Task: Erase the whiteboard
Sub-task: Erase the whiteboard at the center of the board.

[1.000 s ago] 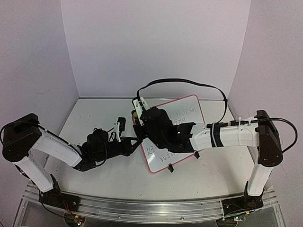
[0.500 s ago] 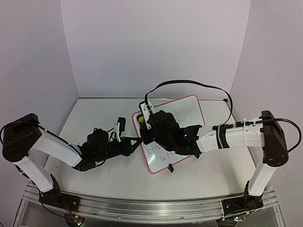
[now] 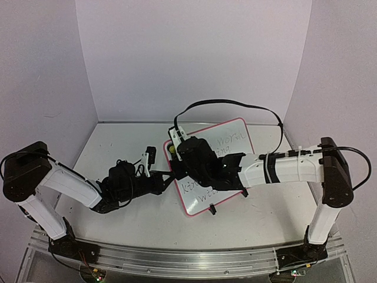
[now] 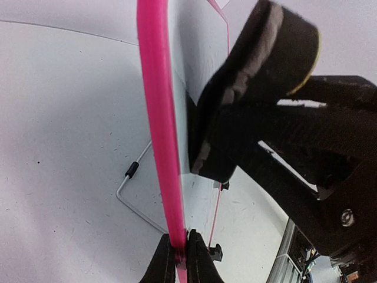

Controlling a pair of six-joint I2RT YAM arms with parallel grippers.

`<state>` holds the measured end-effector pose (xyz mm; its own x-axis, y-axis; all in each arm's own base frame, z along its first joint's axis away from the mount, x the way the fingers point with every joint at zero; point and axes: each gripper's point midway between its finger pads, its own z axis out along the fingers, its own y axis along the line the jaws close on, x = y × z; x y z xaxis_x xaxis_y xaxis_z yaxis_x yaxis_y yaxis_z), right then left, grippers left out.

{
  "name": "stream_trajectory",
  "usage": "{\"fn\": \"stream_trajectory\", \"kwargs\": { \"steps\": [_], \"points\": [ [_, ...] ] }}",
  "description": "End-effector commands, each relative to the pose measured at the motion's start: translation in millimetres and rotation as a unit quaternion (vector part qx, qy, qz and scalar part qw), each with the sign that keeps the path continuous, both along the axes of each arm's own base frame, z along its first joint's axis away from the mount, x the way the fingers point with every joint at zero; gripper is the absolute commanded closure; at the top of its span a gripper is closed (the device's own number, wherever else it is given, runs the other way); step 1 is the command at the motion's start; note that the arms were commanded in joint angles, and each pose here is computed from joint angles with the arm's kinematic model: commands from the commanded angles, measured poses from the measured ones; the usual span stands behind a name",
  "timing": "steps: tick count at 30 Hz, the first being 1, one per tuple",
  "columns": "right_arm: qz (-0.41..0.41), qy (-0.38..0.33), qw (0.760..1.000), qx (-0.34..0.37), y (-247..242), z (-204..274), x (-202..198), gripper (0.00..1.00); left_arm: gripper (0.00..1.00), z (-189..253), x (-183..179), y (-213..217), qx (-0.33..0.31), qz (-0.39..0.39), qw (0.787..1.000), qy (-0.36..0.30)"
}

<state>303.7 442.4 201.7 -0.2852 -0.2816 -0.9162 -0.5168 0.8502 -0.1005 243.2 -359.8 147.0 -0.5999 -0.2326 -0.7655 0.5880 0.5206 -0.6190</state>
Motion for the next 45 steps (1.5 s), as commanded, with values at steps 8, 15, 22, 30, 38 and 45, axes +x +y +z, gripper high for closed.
{"fn": "stream_trajectory", "kwargs": {
  "steps": [8,15,22,30,38,45],
  "points": [
    [-0.038,-0.023,0.999,-0.005,2,17,34,1.00,1.00,23,-23,-14,-0.013,-0.058,0.997,-0.049],
    [-0.048,-0.026,0.998,0.002,-11,26,43,1.00,1.00,22,-23,-15,-0.011,-0.060,0.997,-0.050],
    [-0.061,-0.021,0.998,0.009,-27,29,55,1.00,1.00,23,-24,-14,-0.011,-0.060,0.997,-0.052],
    [-0.058,0.000,0.998,0.003,-41,13,52,1.00,1.00,24,-25,-14,-0.011,-0.060,0.997,-0.054],
    [0.017,0.037,0.999,0.002,-12,-7,27,1.00,1.00,25,-25,-16,-0.011,-0.062,0.996,-0.055],
    [0.026,0.072,0.997,-0.012,-10,-38,5,1.00,1.00,26,-26,-14,-0.011,-0.060,0.996,-0.058]
  ]
}}
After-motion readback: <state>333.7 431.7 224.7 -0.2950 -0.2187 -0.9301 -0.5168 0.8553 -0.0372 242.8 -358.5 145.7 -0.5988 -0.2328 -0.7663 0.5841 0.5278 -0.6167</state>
